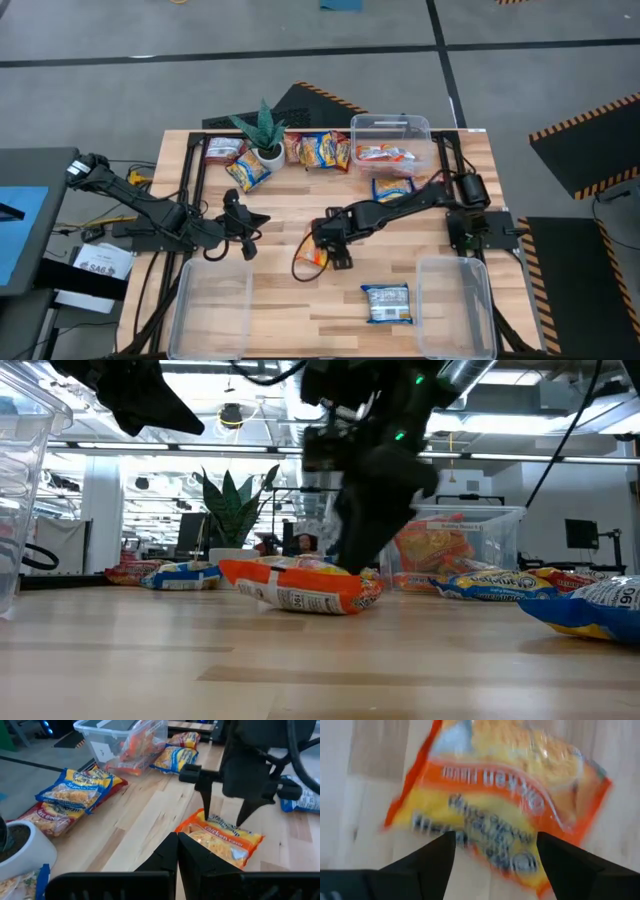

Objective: Sort Maruchan noodles
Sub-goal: Put the orange noodle pack into the top transparent bin

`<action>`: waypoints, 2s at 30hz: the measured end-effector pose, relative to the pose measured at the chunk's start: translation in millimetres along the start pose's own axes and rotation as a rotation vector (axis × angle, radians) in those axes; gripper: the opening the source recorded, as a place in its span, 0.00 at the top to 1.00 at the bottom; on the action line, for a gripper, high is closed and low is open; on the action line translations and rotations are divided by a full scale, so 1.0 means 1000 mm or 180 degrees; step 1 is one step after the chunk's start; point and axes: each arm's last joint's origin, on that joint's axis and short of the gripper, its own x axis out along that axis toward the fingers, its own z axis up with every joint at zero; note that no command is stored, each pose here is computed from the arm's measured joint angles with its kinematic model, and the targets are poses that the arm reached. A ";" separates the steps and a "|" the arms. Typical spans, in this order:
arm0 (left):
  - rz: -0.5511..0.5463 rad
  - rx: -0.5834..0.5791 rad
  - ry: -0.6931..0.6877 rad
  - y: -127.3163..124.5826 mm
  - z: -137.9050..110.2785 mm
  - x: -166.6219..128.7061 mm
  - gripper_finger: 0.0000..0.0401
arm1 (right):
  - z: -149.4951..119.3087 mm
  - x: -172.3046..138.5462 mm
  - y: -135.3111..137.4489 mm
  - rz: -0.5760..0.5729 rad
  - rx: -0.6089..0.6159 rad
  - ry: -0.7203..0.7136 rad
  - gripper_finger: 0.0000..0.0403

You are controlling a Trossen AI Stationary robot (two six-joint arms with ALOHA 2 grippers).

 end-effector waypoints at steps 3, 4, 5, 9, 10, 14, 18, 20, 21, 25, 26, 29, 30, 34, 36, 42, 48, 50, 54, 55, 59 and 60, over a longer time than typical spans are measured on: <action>0.0008 -0.0022 -0.0011 0.000 0.000 0.000 1.00 | -0.003 0.006 -0.003 -0.0073 0.0009 0.0112 0.23; 0.0011 -0.0013 -0.0003 0.000 0.000 0.000 1.00 | -0.003 0.008 -0.003 -0.0077 0.0007 0.0110 0.23; 0.0013 -0.0007 0.0001 0.000 0.000 0.000 1.00 | -0.004 0.011 -0.003 -0.0076 -0.0008 0.0103 0.24; 0.0007 -0.0010 0.0001 0.000 0.000 0.000 1.00 | -0.009 0.023 -0.002 -0.0101 -0.0069 0.0235 0.28; 0.0006 -0.0013 -0.0002 0.000 0.000 0.000 1.00 | -0.009 0.022 -0.003 -0.0128 -0.0076 0.0246 0.30; 0.0021 -0.0007 -0.0005 0.000 0.000 0.000 1.00 | -0.011 0.021 0.000 -0.0241 -0.0117 0.0290 0.51; -0.0036 0.0006 -0.0064 0.002 0.004 -0.006 1.00 | -0.015 0.009 0.000 -0.0446 -0.0147 0.0455 0.89; -0.0088 0.0006 -0.0079 0.004 0.005 -0.012 1.00 | -0.018 0.005 -0.004 -0.0461 -0.0032 0.0546 0.95; -0.0113 0.0013 -0.0083 0.005 0.005 -0.015 1.00 | -0.020 0.003 -0.005 -0.0469 0.0019 0.0592 0.95; -0.0109 -0.0039 -0.0148 0.011 0.005 -0.031 1.00 | -0.029 -0.009 -0.007 -0.0497 0.0138 0.0572 0.97; -0.0092 -0.0057 -0.0194 0.013 0.004 -0.035 1.00 | -0.031 -0.014 -0.007 -0.0497 0.0176 0.0499 0.98; -0.0032 -0.0079 -0.0316 0.018 -0.002 -0.044 1.00 | -0.045 -0.031 -0.009 -0.0604 0.0370 0.0272 0.98; -0.0022 -0.0094 -0.0348 0.020 -0.005 -0.047 1.00 | -0.050 -0.038 -0.009 -0.0654 0.0445 0.0163 0.98; -0.0033 -0.0206 -0.0449 0.028 -0.010 -0.052 1.00 | -0.068 -0.078 -0.015 -0.1031 0.0761 -0.0457 0.98; -0.0052 -0.0280 -0.0491 0.029 -0.010 -0.054 1.00 | -0.078 -0.102 -0.021 -0.1320 0.0893 -0.0734 0.98; -0.0085 -0.0295 -0.0528 0.030 -0.008 -0.054 1.00 | -0.097 -0.177 -0.056 -0.2466 0.1546 -0.1462 0.98; 0.0017 -0.0308 -0.0535 0.031 -0.008 -0.051 1.00 | -0.129 -0.214 -0.104 -0.3084 0.2540 -0.1663 0.98; 0.0029 -0.0297 -0.0526 0.031 -0.008 -0.050 1.00 | -0.139 -0.215 -0.118 -0.3165 0.2791 -0.1551 0.98; 0.0015 -0.0297 -0.0521 0.031 -0.008 -0.050 1.00 | -0.157 -0.206 -0.141 -0.3170 0.3246 -0.1189 0.98; 0.0011 -0.0297 -0.0520 0.031 -0.008 -0.050 1.00 | -0.161 -0.203 -0.146 -0.3165 0.3337 -0.1084 0.97; 0.0005 -0.0298 -0.0518 0.031 -0.008 -0.050 1.00 | -0.169 -0.191 -0.161 -0.3114 0.3582 -0.0829 0.95; 0.0005 -0.0297 -0.0518 0.031 -0.008 -0.050 1.00 | -0.170 -0.188 -0.164 -0.3071 0.3612 -0.0778 0.95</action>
